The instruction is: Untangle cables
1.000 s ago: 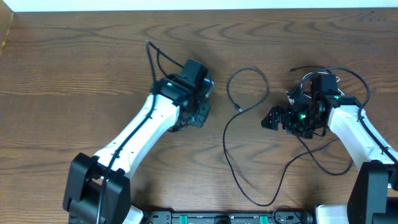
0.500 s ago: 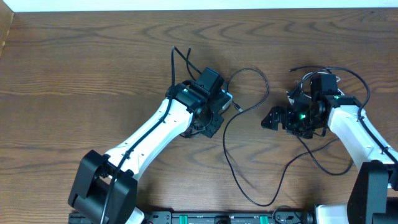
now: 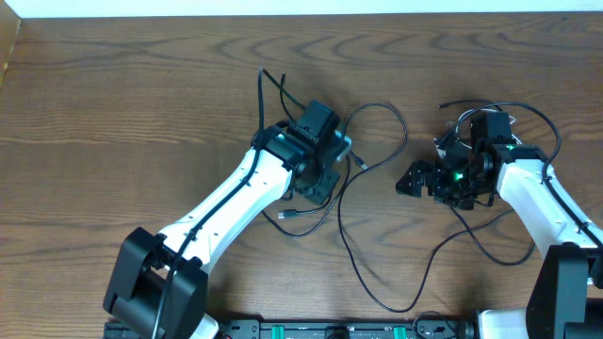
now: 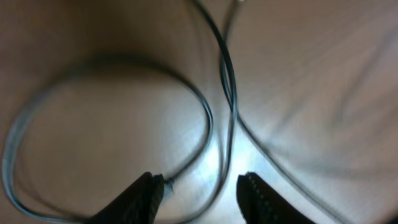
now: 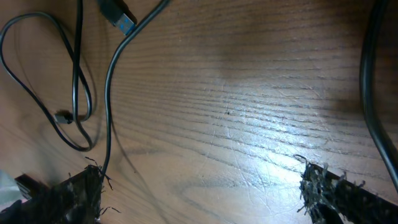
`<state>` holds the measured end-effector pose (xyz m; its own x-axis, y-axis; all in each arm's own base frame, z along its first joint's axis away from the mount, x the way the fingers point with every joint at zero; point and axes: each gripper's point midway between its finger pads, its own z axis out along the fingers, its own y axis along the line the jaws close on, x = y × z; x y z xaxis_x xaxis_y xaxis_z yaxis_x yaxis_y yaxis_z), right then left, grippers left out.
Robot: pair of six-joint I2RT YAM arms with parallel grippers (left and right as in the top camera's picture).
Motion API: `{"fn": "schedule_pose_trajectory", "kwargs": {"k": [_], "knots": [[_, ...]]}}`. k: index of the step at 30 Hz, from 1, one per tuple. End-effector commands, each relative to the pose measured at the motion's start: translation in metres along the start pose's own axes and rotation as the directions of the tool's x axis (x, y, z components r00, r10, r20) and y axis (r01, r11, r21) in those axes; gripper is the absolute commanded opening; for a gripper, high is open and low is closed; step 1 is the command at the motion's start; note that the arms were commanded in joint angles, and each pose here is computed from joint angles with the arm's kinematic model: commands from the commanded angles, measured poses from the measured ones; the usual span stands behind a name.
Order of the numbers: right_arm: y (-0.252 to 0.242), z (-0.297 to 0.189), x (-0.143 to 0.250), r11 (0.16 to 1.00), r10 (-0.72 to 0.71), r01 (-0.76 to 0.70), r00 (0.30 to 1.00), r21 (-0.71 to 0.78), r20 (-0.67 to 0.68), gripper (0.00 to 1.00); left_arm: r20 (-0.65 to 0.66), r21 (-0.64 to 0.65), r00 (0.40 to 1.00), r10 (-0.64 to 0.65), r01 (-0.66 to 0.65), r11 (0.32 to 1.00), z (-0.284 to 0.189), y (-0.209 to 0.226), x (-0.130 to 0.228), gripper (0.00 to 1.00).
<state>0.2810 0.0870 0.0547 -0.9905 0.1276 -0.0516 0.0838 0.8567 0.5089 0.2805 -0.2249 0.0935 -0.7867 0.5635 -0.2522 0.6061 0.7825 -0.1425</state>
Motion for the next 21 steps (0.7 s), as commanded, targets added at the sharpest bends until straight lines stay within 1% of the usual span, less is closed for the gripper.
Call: {"fn": "schedule_pose_trajectory", "kwargs": {"k": [1,4,5,9,12,15,16,18,19,21], "knots": [[0.002,0.0,-0.004,1.0,0.011,-0.011,1.0,0.01,0.005,0.99,0.187,-0.048,0.978,-0.094,0.105,0.993,-0.016,0.01,-0.052,0.47],[-0.012,-0.001,-0.006,0.992,0.086,-0.088,0.996,0.086,0.025,0.99,0.294,-0.023,0.946,-0.134,0.147,0.989,-0.015,0.011,-0.08,0.48],[-0.014,-0.001,-0.006,0.99,0.094,-0.097,0.995,0.099,0.031,0.99,0.304,-0.016,0.941,-0.15,0.163,0.986,-0.013,0.012,-0.084,0.48],[-0.008,0.0,-0.013,0.992,0.1,-0.103,0.994,0.066,0.052,0.92,0.288,-0.011,0.939,-0.19,0.201,0.979,-0.009,0.013,-0.081,0.48],[0.006,0.0,-0.02,0.996,0.087,-0.087,0.994,-0.012,0.068,0.86,0.262,-0.013,0.931,-0.255,0.267,0.964,-0.017,0.022,-0.069,0.48],[0.025,0.0,-0.013,0.992,0.051,-0.047,0.998,-0.115,0.029,0.85,0.239,-0.027,0.925,-0.296,0.311,0.95,-0.035,0.034,-0.053,0.48],[0.035,-0.001,-0.005,0.986,0.014,-0.014,1.0,-0.164,-0.002,0.86,0.228,-0.034,0.921,-0.316,0.332,0.943,-0.042,0.04,-0.045,0.48],[0.05,-0.003,0.015,0.972,-0.037,0.018,0.997,-0.236,-0.073,0.88,0.203,-0.052,0.911,-0.358,0.376,0.925,-0.054,0.054,-0.028,0.54],[0.055,-0.003,0.024,0.966,-0.069,0.041,0.992,-0.257,-0.101,0.89,0.187,-0.062,0.905,-0.382,0.399,0.915,-0.058,0.061,-0.02,0.57],[0.061,-0.003,0.045,0.956,-0.147,0.099,0.976,-0.278,-0.16,0.91,0.143,-0.086,0.886,-0.442,0.456,0.886,-0.062,0.078,0.0,0.57]]}}
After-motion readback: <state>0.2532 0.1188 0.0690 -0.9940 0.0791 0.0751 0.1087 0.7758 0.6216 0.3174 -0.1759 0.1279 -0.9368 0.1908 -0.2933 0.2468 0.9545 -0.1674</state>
